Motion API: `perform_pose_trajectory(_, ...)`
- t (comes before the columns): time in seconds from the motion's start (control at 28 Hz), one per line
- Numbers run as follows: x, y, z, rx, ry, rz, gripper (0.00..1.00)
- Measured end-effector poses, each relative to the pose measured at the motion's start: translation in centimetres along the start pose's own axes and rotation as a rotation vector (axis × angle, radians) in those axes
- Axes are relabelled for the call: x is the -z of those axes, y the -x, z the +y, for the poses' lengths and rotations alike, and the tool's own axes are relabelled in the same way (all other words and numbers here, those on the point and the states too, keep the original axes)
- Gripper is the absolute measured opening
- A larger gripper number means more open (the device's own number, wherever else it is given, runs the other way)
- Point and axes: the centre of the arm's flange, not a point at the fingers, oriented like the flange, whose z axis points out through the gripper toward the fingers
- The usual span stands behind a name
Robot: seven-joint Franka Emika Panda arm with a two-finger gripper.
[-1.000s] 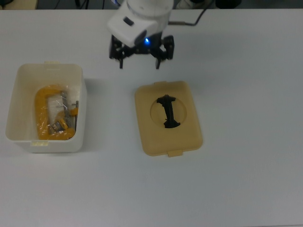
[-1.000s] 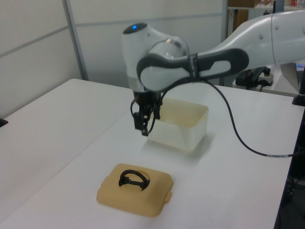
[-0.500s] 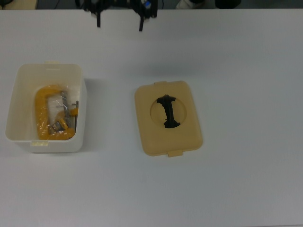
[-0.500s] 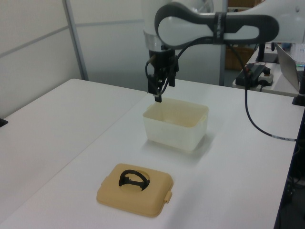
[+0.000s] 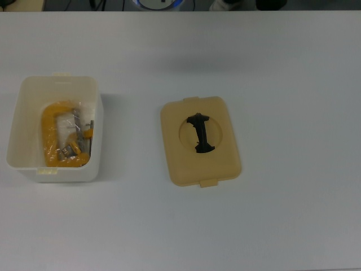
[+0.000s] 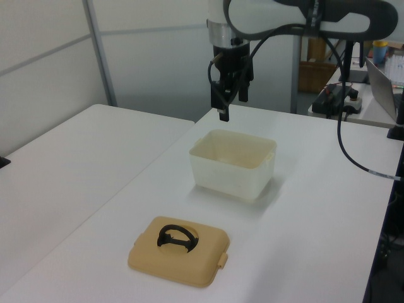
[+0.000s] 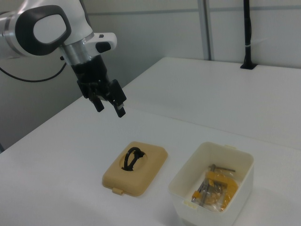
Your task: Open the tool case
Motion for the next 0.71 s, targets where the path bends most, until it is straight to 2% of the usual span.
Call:
perform_pose_trajectory(0.11,-0.1,0.0,1.5,-0.009,-0.018,-0.004,1.0)
perform_pose_trajectory(0.25,-1.2,-0.4,3.7,-0.035,-0.085,0.006,1.0)
perform_pose_trajectory(0.32,-2.0,-0.6,4.5,-0.043,-0.098,0.007,1.0)
perform_pose_trajectory(0.71,-4.9,-1.1,4.8,-0.047,-0.105,-0.035,1.0)
